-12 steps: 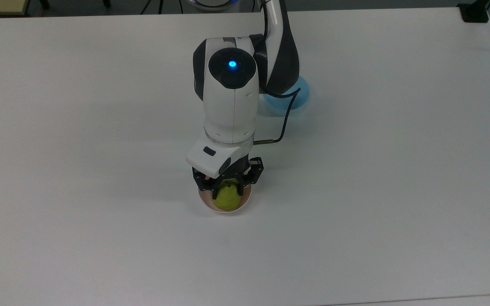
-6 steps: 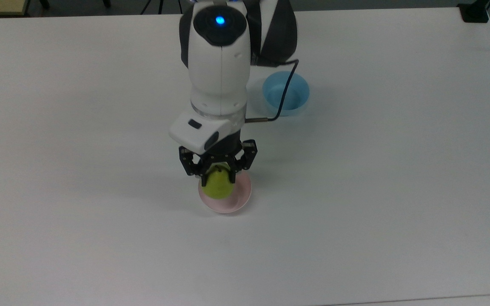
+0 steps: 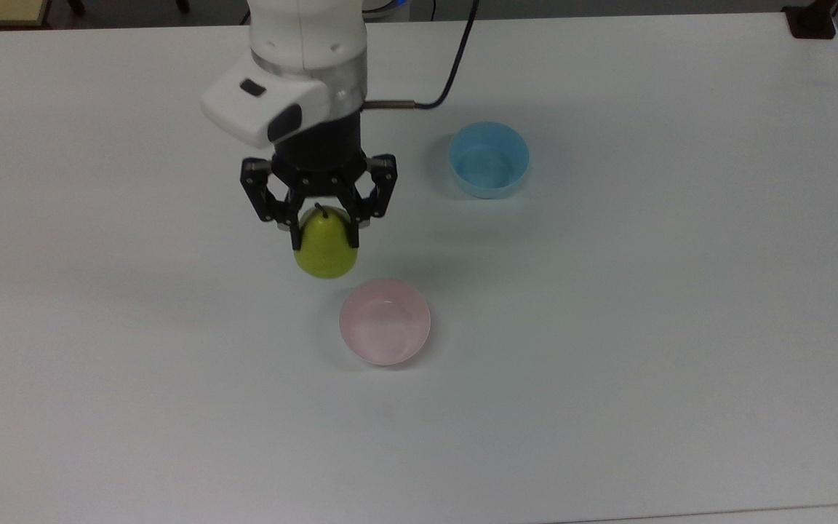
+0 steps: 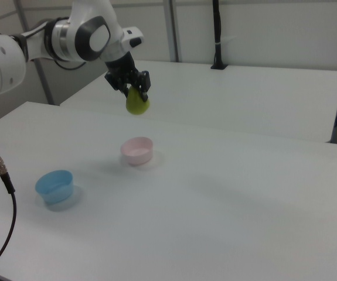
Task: Pick up a pear from the bowl
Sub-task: 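Lift the pear out of the pink bowl and carry it away, then lower the held pear onto the bare table beside the bowls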
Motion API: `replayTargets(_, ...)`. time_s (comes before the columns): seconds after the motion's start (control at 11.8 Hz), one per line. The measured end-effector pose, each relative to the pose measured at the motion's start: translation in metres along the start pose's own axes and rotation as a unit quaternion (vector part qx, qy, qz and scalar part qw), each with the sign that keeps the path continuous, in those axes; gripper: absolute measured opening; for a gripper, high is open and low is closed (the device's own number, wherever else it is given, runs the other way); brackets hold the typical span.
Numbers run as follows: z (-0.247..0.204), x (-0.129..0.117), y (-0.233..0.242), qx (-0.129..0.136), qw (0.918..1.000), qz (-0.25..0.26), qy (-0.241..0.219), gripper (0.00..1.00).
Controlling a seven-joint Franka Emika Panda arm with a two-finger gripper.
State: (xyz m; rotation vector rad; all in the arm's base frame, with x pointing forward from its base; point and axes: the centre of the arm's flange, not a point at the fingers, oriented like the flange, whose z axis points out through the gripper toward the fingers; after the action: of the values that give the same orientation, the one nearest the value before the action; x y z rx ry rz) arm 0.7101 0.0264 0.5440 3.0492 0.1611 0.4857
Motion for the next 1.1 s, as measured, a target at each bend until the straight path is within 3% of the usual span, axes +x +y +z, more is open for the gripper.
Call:
replayTargets(0.34, -0.023, -0.01, 0.04, -0.004, 0.9999, -0.004, -0.011, 0.57)
replayTargets(0.68, -0.02, -0.027, 0.116, -0.011, 0.999, -0.033, -0.027, 0.57)
replayTargets(1.1, 0.026, -0.059, 0.219, 0.002, 0.998, -0.031, -0.055, 0.57)
